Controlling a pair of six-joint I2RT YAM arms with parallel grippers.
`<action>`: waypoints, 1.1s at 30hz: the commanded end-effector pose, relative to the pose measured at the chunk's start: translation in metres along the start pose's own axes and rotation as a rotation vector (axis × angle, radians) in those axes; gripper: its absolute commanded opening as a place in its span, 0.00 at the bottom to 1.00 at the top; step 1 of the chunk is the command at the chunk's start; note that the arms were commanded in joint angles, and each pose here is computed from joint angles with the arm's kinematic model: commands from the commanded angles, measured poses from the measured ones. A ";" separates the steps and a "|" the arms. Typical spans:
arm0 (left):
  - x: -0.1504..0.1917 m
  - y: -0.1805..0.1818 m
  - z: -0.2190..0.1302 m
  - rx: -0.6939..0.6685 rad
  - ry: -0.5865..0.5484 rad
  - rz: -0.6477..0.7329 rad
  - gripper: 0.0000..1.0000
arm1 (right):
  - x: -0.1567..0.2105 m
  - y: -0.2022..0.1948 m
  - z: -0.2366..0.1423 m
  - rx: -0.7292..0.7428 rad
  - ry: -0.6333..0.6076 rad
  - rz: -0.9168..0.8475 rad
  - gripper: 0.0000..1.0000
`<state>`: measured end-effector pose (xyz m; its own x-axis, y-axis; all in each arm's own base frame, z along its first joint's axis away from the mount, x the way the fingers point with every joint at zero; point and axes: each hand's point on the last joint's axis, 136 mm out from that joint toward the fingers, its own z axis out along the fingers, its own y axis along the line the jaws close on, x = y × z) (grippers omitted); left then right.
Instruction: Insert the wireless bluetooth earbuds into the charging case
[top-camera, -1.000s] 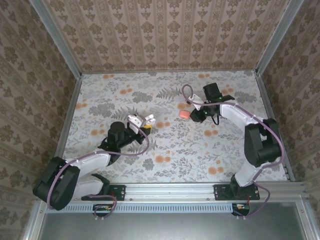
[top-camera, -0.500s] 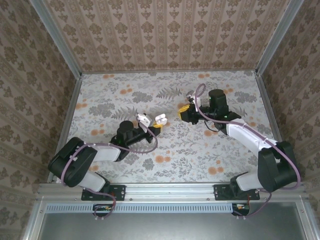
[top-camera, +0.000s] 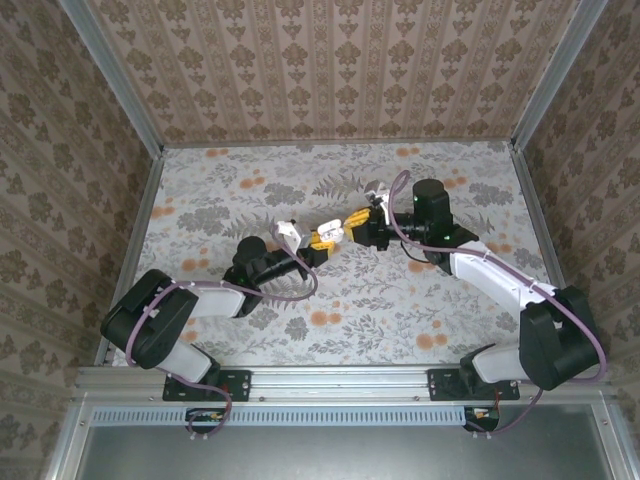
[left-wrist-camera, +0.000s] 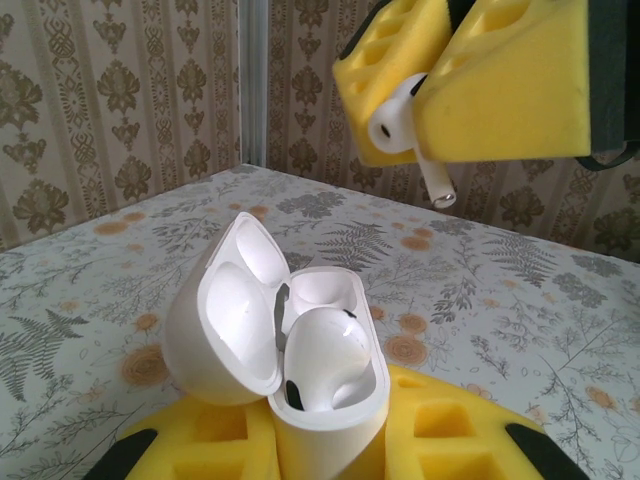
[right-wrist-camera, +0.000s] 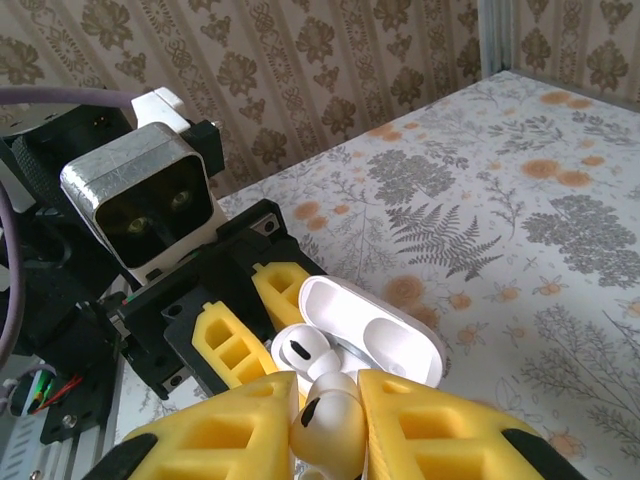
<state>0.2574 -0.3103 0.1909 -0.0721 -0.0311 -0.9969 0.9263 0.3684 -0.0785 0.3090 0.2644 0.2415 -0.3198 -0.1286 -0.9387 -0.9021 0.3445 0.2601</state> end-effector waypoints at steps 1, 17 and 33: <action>-0.022 -0.009 0.005 0.056 -0.064 0.018 0.05 | -0.018 0.010 0.004 -0.060 -0.036 -0.036 0.23; -0.029 -0.017 0.002 0.094 -0.080 0.031 0.05 | -0.006 -0.001 0.021 -0.052 0.006 -0.028 0.23; -0.046 -0.019 0.000 0.097 -0.117 0.044 0.05 | 0.013 -0.005 0.014 -0.002 0.122 -0.096 0.23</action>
<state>0.2481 -0.3128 0.1996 -0.0731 -0.0464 -0.9962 0.9446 0.3174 -0.0841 0.3140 0.2770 0.2232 -0.2898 -0.2358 -0.9276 -0.9266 0.3117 0.2103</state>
